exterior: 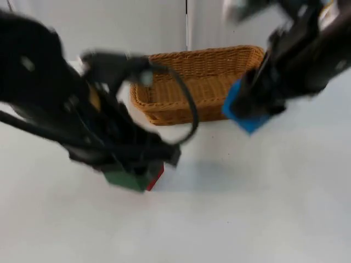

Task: Pick up one cube with each hand and place exactly two cubes into the same basket, leaving the remaining cube outside.

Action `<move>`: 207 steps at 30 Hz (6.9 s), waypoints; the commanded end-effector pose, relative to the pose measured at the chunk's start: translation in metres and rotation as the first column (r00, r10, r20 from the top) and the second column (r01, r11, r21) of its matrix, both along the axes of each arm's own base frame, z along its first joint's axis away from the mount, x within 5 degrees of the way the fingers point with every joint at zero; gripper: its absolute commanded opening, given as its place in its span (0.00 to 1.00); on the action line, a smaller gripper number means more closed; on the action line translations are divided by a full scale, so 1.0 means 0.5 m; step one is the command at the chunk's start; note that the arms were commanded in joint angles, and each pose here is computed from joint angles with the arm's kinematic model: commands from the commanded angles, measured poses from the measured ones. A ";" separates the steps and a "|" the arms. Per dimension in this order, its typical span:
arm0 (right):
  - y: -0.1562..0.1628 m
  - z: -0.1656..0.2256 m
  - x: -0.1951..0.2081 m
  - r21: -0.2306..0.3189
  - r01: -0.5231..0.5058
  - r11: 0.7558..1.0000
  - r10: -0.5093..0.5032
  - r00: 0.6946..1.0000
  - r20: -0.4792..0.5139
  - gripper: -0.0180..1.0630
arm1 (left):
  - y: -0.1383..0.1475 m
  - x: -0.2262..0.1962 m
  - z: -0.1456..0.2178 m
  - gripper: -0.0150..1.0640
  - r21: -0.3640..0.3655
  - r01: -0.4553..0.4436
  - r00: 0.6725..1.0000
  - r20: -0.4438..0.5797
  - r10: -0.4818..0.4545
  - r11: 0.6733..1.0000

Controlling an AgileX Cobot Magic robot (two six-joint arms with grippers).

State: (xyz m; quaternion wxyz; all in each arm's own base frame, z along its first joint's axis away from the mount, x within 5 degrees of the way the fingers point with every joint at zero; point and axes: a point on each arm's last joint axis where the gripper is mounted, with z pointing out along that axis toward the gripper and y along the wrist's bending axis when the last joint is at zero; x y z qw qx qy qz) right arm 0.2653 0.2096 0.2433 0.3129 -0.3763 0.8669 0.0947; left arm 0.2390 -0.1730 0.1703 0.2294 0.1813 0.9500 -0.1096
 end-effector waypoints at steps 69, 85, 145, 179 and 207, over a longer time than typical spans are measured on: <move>-0.109 0.096 0.046 0.136 0.227 0.964 -0.241 0.966 0.098 0.02 | -0.006 0.120 0.181 0.01 -0.035 0.050 0.931 0.362 -0.034 0.998; -0.044 0.046 0.225 0.042 0.254 0.966 -0.255 0.966 0.031 0.02 | -0.003 0.256 0.138 0.01 -0.047 -0.041 0.934 0.352 0.055 0.998; -0.046 -0.229 0.463 0.075 0.361 0.929 -0.365 0.930 0.042 0.22 | -0.027 0.512 -0.122 0.01 -0.118 -0.146 0.968 0.186 0.166 0.982; -0.050 -0.086 0.453 0.156 0.343 0.926 -0.365 0.919 0.148 0.59 | -0.026 0.501 -0.027 0.81 -0.139 -0.125 0.965 0.214 0.153 0.982; -0.099 0.227 0.322 0.213 0.321 0.923 -0.366 0.904 0.222 0.59 | 0.005 0.403 0.280 0.81 -0.169 -0.050 0.938 0.330 0.104 0.984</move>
